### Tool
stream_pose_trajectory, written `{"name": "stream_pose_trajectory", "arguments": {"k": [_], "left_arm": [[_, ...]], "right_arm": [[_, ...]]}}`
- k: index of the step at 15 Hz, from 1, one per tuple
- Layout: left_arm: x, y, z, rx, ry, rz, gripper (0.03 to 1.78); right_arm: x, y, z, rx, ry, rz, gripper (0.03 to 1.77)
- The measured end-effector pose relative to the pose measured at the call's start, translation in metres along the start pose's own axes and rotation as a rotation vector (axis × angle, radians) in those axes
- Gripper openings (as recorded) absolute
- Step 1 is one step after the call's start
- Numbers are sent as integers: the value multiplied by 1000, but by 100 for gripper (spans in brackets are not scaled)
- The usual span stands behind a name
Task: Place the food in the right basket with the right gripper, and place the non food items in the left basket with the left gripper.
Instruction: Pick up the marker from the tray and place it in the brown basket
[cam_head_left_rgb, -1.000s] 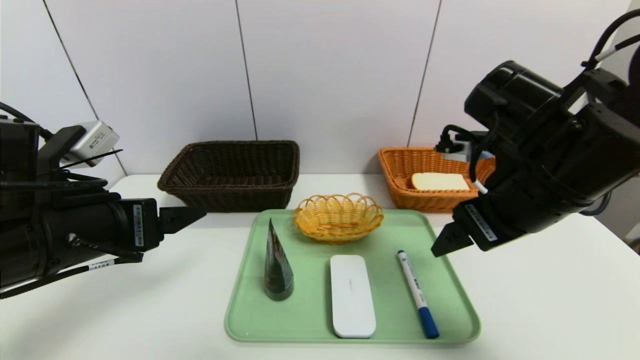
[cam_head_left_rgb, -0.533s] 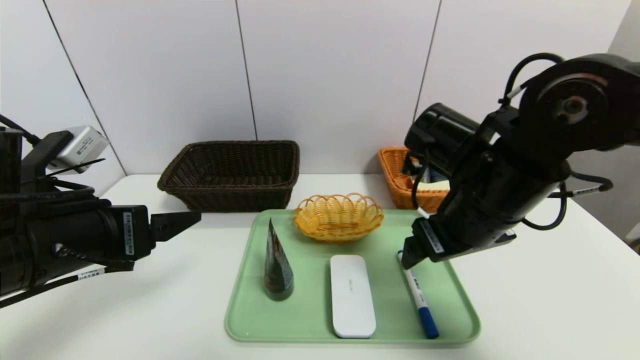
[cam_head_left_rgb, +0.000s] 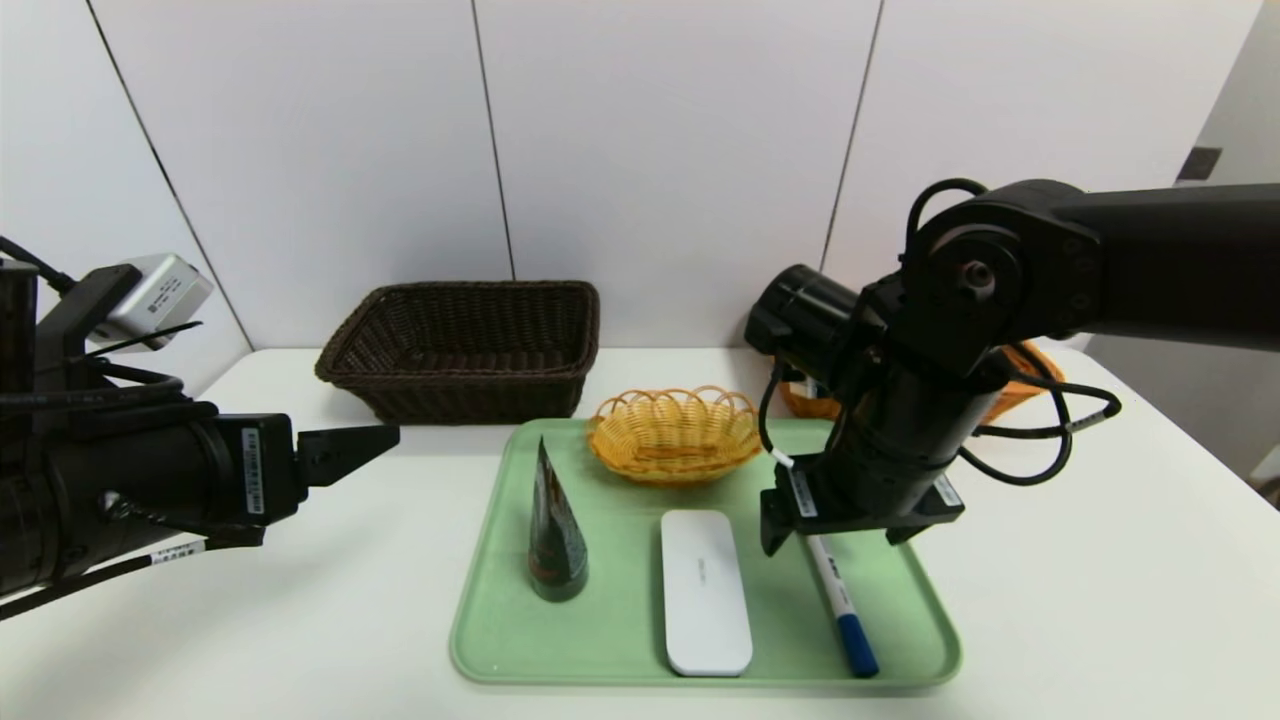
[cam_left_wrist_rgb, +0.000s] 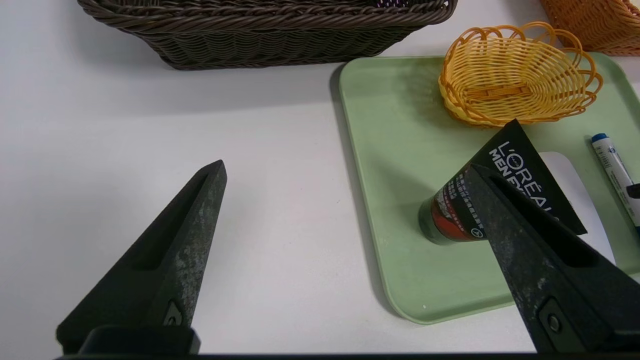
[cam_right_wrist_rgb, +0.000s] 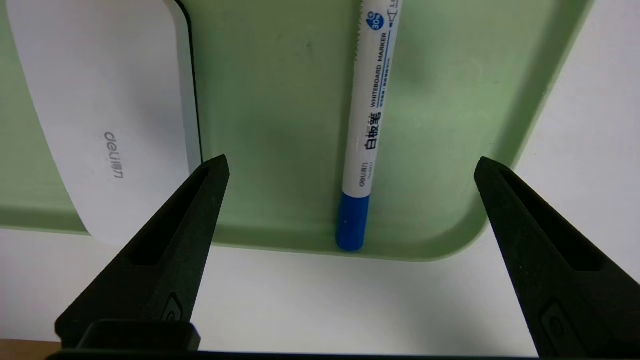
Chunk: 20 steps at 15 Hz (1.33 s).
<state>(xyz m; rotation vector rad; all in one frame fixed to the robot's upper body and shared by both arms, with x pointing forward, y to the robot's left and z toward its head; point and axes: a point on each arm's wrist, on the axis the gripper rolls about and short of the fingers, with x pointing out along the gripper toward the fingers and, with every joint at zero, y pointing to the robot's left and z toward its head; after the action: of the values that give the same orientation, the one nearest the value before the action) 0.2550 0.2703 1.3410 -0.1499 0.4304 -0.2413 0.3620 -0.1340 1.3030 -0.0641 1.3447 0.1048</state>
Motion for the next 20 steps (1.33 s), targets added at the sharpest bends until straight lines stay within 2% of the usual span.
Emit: {"name": "stream_pose_trajectory", "arguments": {"k": [7, 20], "left_arm": [[0, 0, 0, 0, -1, 1, 169], [0, 0, 0, -1, 0, 1, 169]], "right_arm": [[19, -6, 11, 60, 31, -10, 169], [36, -2, 13, 53, 82, -18, 170]]}}
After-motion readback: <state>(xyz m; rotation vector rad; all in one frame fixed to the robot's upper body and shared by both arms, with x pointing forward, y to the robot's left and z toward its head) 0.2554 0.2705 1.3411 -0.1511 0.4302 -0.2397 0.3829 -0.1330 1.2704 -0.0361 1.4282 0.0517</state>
